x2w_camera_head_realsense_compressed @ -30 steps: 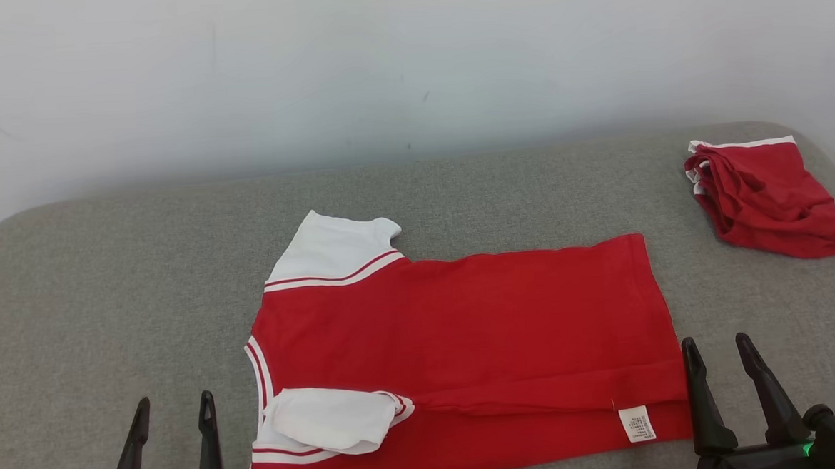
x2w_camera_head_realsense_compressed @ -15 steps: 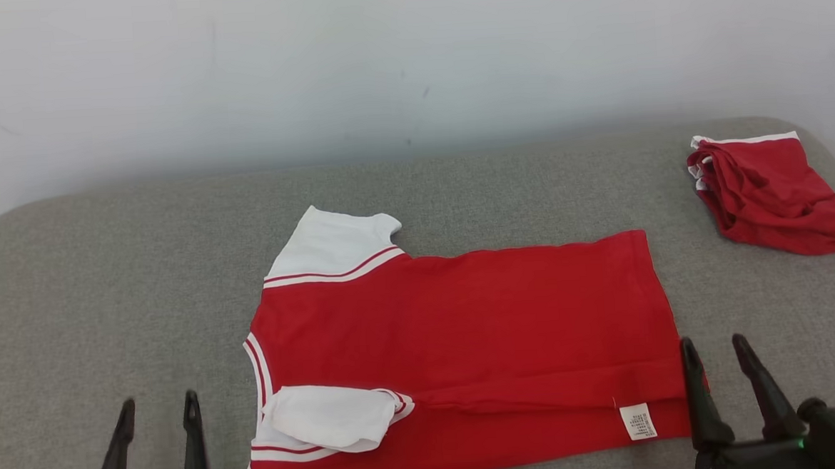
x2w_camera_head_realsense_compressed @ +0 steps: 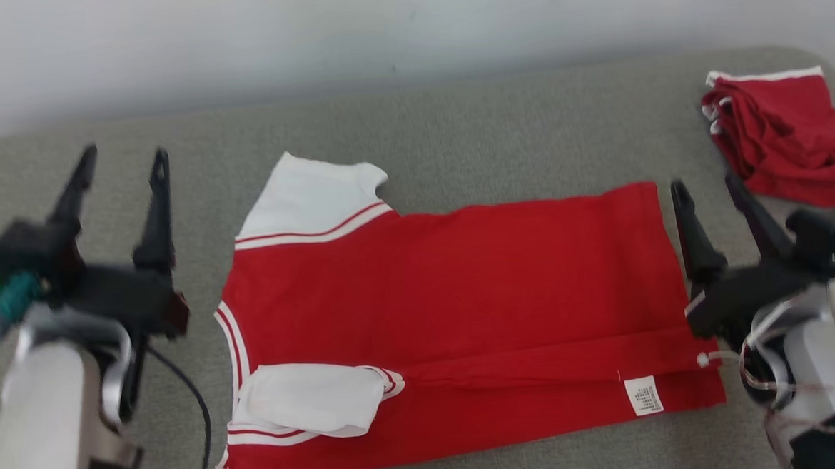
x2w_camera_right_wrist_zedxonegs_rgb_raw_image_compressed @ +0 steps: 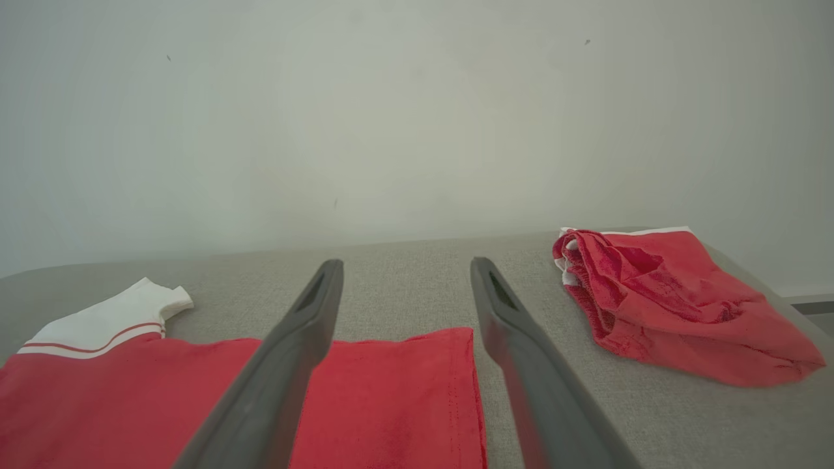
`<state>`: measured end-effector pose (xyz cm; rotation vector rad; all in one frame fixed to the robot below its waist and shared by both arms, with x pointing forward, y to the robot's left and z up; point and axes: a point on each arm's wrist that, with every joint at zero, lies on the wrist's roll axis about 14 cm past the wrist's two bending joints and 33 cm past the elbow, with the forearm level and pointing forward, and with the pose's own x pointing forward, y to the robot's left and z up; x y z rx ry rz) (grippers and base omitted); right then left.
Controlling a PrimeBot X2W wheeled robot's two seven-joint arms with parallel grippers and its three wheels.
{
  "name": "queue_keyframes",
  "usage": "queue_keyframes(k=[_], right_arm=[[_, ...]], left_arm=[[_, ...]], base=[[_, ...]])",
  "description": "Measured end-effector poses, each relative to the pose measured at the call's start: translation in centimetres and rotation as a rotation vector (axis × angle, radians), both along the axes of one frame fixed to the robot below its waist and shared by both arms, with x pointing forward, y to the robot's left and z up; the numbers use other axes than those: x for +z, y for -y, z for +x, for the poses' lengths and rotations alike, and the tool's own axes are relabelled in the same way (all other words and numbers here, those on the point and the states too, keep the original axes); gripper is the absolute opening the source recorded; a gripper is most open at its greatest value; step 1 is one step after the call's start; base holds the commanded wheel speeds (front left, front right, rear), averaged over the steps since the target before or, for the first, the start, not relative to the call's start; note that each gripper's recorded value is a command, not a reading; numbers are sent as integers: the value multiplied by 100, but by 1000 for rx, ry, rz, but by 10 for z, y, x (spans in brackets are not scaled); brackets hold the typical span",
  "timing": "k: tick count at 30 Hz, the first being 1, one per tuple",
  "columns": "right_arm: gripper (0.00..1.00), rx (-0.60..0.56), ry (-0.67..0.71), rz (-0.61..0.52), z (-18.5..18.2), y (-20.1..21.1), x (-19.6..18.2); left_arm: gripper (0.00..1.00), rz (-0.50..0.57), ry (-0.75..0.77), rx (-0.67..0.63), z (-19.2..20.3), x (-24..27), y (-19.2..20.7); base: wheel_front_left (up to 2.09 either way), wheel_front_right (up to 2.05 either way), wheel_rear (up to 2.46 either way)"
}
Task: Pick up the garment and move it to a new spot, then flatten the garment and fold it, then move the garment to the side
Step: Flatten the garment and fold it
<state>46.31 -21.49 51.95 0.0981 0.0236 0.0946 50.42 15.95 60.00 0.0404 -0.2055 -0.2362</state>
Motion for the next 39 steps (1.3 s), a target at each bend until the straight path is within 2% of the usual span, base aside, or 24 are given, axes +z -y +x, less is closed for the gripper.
queue_keyframes(k=[9, 16, 19, 22, 27, 35, 39], right_arm=[[100, 6, -130, -50, 59, 5, -24], [100, -9, -290, -72, 75, 16, -70], [100, -14, -345, -80, 74, 21, -81], [100, -24, -389, -90, 71, 27, -90], [100, -26, -416, -95, 74, 30, -94], [100, -18, -472, -99, 74, 30, -115], [100, -10, -485, -97, 71, 27, -121]], left_arm=[[100, 93, -86, -76, 80, -8, 21], [100, 179, -294, -161, 124, -71, 51], [100, 218, -387, -193, 132, -100, 63], [100, 213, -469, -202, 140, -122, 68], [100, 250, -582, -217, 147, -157, 72], [100, 287, -694, -230, 152, -202, 77], [100, 264, -725, -220, 153, -207, 76]], base=[[0, 0, 0], [0, 0, 0], [0, 0, 0], [0, 0, 0], [0, 0, 0], [0, 0, 0], [0, 0, 0]])
